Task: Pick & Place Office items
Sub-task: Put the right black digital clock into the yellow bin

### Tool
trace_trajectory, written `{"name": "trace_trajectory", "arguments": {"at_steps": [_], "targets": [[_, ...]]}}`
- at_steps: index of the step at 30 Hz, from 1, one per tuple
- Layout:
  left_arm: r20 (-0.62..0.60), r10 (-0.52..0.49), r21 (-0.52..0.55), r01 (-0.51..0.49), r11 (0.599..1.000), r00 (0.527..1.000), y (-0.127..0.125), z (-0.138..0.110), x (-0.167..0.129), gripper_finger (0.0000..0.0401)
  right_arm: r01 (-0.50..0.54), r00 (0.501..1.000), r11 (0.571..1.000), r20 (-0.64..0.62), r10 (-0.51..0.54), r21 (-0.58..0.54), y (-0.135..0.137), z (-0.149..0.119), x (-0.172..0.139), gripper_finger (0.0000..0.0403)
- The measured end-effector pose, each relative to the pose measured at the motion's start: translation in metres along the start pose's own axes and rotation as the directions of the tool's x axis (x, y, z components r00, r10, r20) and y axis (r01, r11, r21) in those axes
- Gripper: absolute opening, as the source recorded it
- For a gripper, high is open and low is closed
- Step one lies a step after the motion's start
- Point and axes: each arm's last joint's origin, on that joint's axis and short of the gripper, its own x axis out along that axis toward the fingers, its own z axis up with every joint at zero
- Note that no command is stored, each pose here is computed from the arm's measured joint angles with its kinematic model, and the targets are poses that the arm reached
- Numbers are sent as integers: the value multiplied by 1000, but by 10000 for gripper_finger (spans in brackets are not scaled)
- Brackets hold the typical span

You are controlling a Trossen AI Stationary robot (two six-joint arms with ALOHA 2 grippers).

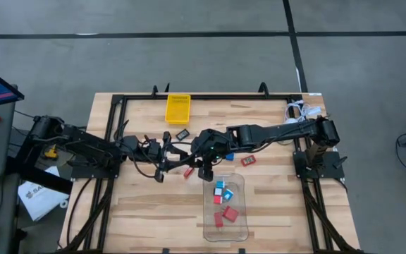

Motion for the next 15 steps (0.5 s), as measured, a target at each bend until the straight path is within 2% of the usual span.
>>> {"name": "trace_trajectory", "arguments": {"at_steps": [9,11,15], "targets": [[3,-2,-2,2,1000,1000,1,0,0,161,-8,1000,1000,7,8,-18,4,0,0,143],[6,-4,-3,4,1000,1000,1,1,0,161,-8,1000,999,24,9,-33,6,1,0,180],[-1,-5,-4,5,1000,1000,1,0,0,167,19,998,998,59,-15,-60,11,3,0,280]]}}
